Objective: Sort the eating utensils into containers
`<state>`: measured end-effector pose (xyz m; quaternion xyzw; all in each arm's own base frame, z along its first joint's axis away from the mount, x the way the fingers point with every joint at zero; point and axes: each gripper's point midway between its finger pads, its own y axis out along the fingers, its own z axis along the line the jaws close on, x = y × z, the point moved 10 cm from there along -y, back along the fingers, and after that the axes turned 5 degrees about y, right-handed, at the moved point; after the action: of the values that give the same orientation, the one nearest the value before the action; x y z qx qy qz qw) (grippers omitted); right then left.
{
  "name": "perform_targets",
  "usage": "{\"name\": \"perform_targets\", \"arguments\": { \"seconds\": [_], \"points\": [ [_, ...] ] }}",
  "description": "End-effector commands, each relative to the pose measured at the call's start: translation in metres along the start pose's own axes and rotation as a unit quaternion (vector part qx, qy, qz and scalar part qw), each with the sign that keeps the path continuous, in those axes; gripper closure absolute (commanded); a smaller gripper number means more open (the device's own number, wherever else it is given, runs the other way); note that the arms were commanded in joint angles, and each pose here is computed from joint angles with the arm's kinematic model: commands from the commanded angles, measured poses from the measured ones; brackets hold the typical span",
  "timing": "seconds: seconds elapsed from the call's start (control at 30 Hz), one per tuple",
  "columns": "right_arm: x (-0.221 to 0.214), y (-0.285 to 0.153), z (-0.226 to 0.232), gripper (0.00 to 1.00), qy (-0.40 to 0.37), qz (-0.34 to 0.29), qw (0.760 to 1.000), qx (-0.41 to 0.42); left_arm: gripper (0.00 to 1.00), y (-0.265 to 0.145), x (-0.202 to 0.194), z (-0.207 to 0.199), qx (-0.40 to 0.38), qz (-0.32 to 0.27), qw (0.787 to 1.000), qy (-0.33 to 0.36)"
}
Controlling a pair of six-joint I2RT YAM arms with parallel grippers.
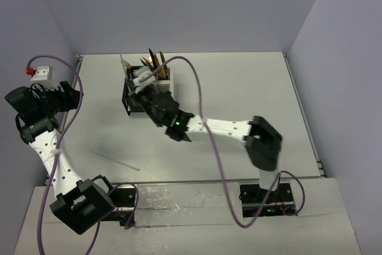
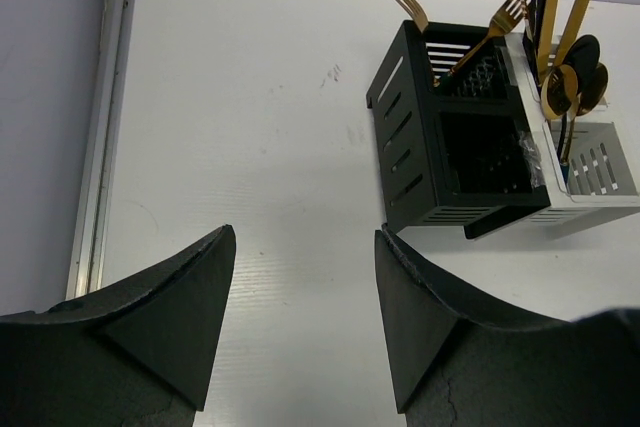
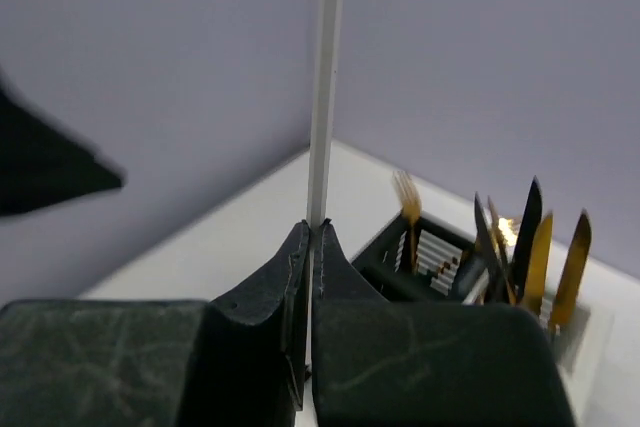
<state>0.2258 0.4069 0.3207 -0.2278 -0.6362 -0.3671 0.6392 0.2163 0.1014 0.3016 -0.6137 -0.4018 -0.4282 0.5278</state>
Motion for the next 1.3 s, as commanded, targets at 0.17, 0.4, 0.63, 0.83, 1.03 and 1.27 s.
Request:
{"name": "perform_targets", "arguments": {
  "seconds": [0.17, 0.4, 0.63, 0.83, 1.03, 1.27],
  "points": [
    [-0.044, 0.107, -0.014, 1.00, -0.022, -0.119, 0.984, -0.132, 0.33, -0.004, -0.006, 0.001, 0.015, -0.010, 0.999, 0.028],
    [-0.092, 0.120, -0.034, 1.00, -0.011, -0.059, 0.988, -0.145, 0.33, -0.003, -0.013, 0.000, 0.003, -0.008, 1.000, 0.027],
    [-0.123, 0.120, -0.024, 0.86, -0.003, 0.018, 0.994, -0.110, 0.33, -0.003, -0.014, 0.000, 0.002, -0.005, 0.999, 0.034],
    [-0.109, 0.093, -0.028, 0.32, -0.019, 0.038, 0.993, -0.106, 0.32, -0.004, -0.015, 0.000, 0.004, -0.001, 0.999, 0.047],
    [-0.061, 0.037, -0.003, 0.27, 0.034, 0.151, 0.984, 0.088, 0.32, -0.008, -0.013, -0.001, 0.000, 0.006, 0.998, 0.062],
    [-0.097, -0.055, 0.066, 0.27, 0.001, 0.373, 0.900, 0.226, 0.32, -0.013, -0.010, -0.005, -0.005, 0.006, 0.998, 0.063]
  ]
}}
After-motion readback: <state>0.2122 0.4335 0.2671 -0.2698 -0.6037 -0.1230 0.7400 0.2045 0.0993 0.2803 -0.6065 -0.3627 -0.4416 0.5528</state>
